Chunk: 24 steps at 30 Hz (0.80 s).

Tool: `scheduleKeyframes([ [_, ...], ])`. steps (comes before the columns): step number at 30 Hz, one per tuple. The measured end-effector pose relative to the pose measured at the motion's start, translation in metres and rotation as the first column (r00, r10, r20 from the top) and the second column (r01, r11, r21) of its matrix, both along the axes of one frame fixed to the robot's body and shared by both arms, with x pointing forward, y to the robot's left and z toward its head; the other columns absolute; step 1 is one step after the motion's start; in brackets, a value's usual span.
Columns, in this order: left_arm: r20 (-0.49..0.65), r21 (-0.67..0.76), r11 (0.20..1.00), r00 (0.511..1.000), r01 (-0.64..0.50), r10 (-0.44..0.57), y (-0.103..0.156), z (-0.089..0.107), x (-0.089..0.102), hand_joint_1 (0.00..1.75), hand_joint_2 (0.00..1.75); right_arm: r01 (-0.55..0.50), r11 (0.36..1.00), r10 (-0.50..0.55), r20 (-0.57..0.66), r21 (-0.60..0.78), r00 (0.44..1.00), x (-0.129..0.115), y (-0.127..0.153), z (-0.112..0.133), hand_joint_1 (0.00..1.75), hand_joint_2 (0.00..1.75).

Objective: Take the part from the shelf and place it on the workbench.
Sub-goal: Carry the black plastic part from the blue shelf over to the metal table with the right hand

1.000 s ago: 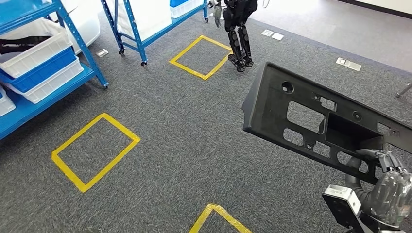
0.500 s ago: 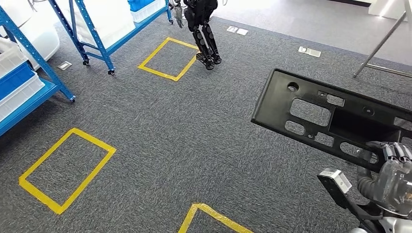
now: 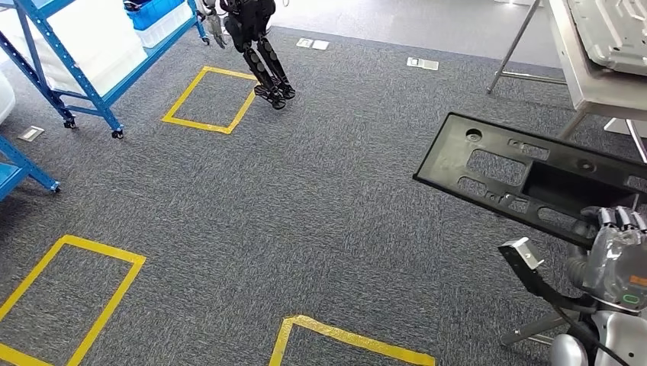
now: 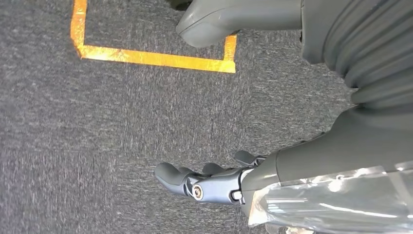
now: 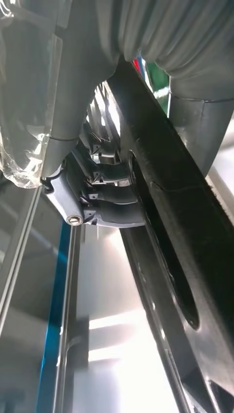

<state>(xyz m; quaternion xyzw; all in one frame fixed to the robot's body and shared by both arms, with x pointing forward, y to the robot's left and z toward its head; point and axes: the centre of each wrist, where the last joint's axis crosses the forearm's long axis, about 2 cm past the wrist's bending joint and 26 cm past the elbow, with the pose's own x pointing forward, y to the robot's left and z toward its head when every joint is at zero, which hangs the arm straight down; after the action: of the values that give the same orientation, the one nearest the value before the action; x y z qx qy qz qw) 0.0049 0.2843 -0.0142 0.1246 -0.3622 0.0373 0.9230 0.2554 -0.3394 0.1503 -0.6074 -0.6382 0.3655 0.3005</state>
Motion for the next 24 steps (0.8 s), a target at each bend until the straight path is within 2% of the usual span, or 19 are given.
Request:
scheduleKeyframes([
  [17,-0.014,0.021,1.0,1.0,0.021,-0.02,0.008,0.002,-0.002,0.0,1.75,0.256,0.964,-0.258,-0.025,-0.068,0.966,0.051,-0.07,-0.01,1.75,1.75],
  [24,0.003,0.043,0.998,0.999,0.044,-0.044,0.018,0.0,0.007,0.0,1.75,0.344,0.933,-0.349,-0.043,-0.103,0.936,0.062,-0.099,-0.014,1.75,1.75],
])
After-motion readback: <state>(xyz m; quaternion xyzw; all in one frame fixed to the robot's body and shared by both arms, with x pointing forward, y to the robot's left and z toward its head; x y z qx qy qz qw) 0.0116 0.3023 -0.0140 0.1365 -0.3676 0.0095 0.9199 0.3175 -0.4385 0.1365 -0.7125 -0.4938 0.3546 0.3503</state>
